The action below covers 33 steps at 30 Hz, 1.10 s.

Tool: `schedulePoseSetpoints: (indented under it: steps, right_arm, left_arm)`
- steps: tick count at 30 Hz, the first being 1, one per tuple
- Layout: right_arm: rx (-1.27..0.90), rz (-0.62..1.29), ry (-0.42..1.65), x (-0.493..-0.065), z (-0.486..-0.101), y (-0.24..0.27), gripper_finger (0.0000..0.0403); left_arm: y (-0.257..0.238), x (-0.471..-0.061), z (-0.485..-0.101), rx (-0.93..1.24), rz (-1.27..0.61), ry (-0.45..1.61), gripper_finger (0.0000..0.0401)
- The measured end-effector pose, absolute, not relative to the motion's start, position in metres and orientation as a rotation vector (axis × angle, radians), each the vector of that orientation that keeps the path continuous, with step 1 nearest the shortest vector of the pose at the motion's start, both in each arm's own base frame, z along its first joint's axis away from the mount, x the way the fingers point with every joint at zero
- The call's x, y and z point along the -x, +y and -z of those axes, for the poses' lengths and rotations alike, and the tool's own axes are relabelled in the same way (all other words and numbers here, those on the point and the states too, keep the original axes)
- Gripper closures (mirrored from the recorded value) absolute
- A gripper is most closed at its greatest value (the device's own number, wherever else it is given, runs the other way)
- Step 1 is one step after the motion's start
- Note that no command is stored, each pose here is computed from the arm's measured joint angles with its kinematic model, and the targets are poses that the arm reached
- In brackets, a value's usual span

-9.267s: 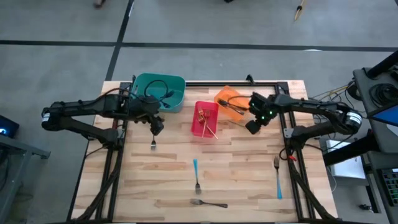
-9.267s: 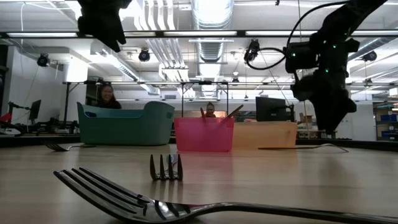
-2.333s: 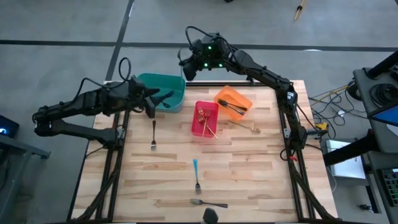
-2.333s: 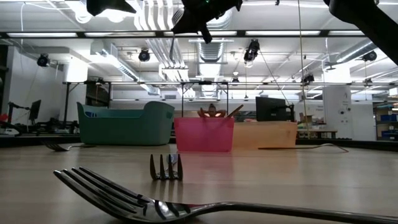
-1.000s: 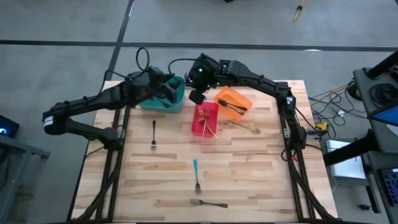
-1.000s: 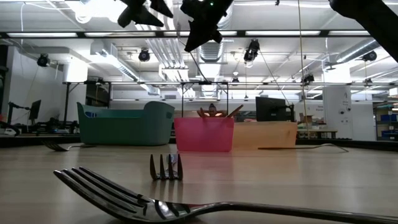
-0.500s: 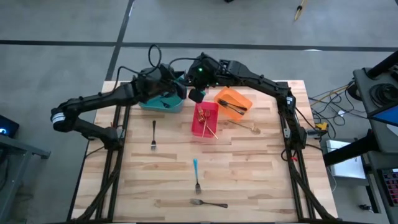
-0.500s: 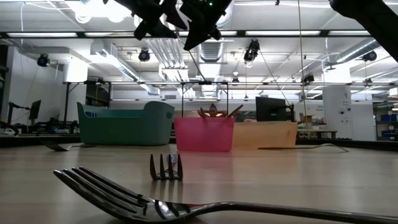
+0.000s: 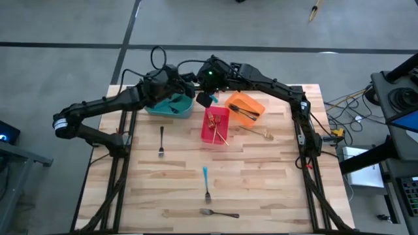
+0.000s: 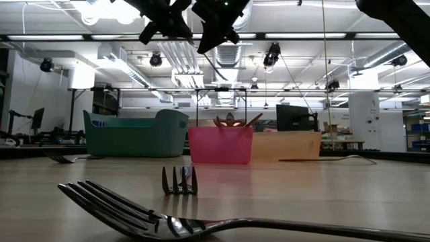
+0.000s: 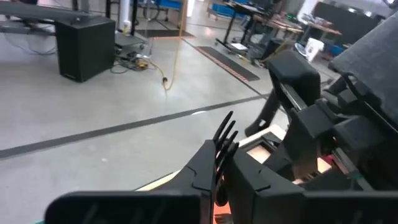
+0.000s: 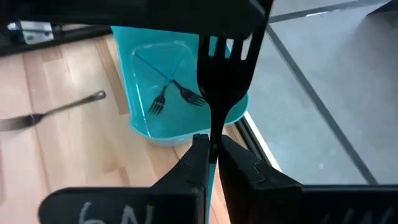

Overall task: Sort silverware by color (type)
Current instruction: Put the blue fork into the green bin

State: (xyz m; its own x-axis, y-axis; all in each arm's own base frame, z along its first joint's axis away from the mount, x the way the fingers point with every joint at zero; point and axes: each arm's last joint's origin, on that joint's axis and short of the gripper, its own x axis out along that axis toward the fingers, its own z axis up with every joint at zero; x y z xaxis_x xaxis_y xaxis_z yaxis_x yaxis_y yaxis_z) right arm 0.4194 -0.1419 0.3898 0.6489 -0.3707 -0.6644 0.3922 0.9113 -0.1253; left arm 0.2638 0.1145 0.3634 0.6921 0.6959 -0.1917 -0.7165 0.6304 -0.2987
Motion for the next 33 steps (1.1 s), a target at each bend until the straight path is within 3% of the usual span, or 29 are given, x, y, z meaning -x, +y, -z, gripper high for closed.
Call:
schedulePoseSetpoints:
  steps: [6, 17, 26, 33]
  right_arm:
    - [-0.053, 0.427, 0.695, -0.422, -0.393, -0.146, 0.0337]
    - [-0.055, 0.447, 0.591, -0.41, -0.416, -0.149, 0.0272]
    - [-0.088, 0.288, 0.389, -0.384, -0.458, -0.154, 0.0246]
    - [-0.095, 0.185, 0.336, -0.384, -0.463, -0.155, 0.0247]
  left_arm:
    - [0.113, -0.258, -0.381, 0.377, -0.843, 0.014, 0.0401]
    - [0.11, -0.227, -0.427, 0.239, -0.94, 0.113, 0.0401]
    - [0.104, -0.186, -0.444, 0.236, -0.888, 0.056, 0.0401]
    - [0.099, -0.173, -0.454, 0.299, -0.828, -0.026, 0.0401]
